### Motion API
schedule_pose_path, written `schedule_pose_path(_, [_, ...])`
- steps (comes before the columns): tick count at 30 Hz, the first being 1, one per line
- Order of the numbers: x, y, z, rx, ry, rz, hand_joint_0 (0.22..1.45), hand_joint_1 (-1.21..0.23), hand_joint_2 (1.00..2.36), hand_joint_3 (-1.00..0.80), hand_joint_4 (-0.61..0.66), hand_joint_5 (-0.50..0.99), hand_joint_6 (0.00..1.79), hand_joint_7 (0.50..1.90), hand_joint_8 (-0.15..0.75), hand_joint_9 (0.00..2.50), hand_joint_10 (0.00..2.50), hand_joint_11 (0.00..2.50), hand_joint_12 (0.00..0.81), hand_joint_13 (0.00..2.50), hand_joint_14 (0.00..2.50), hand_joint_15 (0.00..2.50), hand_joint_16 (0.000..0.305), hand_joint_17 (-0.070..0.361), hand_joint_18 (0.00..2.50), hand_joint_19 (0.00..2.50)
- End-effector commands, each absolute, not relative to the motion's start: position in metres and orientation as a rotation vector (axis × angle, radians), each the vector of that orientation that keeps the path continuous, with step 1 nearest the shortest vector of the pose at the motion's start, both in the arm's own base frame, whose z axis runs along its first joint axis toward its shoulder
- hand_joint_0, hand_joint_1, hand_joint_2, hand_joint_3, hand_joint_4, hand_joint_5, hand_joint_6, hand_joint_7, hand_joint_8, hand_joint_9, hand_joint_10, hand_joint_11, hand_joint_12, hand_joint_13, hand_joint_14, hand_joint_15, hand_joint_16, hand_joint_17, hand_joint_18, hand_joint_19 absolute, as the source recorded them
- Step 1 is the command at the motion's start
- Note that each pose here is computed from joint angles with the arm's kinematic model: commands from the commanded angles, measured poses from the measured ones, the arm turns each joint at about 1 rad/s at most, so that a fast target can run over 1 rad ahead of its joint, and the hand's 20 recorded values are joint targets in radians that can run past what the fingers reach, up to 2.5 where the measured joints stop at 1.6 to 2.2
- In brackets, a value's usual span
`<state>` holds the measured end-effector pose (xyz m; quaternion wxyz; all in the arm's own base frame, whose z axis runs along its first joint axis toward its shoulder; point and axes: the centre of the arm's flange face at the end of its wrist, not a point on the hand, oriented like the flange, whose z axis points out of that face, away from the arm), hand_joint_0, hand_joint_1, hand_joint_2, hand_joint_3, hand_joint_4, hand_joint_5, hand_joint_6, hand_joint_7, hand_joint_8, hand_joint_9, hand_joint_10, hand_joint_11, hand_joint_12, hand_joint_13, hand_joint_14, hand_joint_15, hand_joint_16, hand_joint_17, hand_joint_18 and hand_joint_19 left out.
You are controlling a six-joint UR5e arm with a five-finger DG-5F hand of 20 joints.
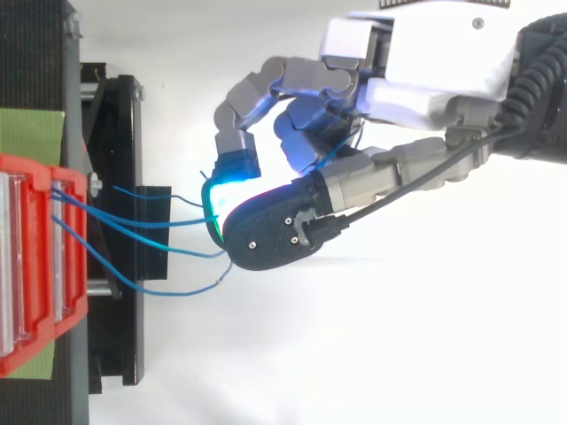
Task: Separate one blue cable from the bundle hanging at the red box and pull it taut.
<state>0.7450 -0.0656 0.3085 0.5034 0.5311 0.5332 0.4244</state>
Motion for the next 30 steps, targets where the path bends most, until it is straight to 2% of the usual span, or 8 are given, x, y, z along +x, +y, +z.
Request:
schedule_pose_path(1, [0.7448, -0.0657, 0.3093, 1.282, 1.287, 1.025, 0.7, -0.71, 1.02, -0.19, 0.08, -0.16, 0.97, 1.02, 0.345, 0.63, 2.5, 1.12, 0.376, 0.72, 2.5, 1.33, 0.036, 0.081, 1.36, 2.12])
schedule_pose_path(30, [0.745, -0.0657, 0.3081, 1.283, 1.288, 1.024, 0.7, -0.71, 1.02, -0.19, 0.08, -0.17, 0.97, 1.02, 0.348, 0.64, 2.5, 1.12, 0.377, 0.73, 2.5, 1.34, 0.037, 0.082, 1.36, 2.11])
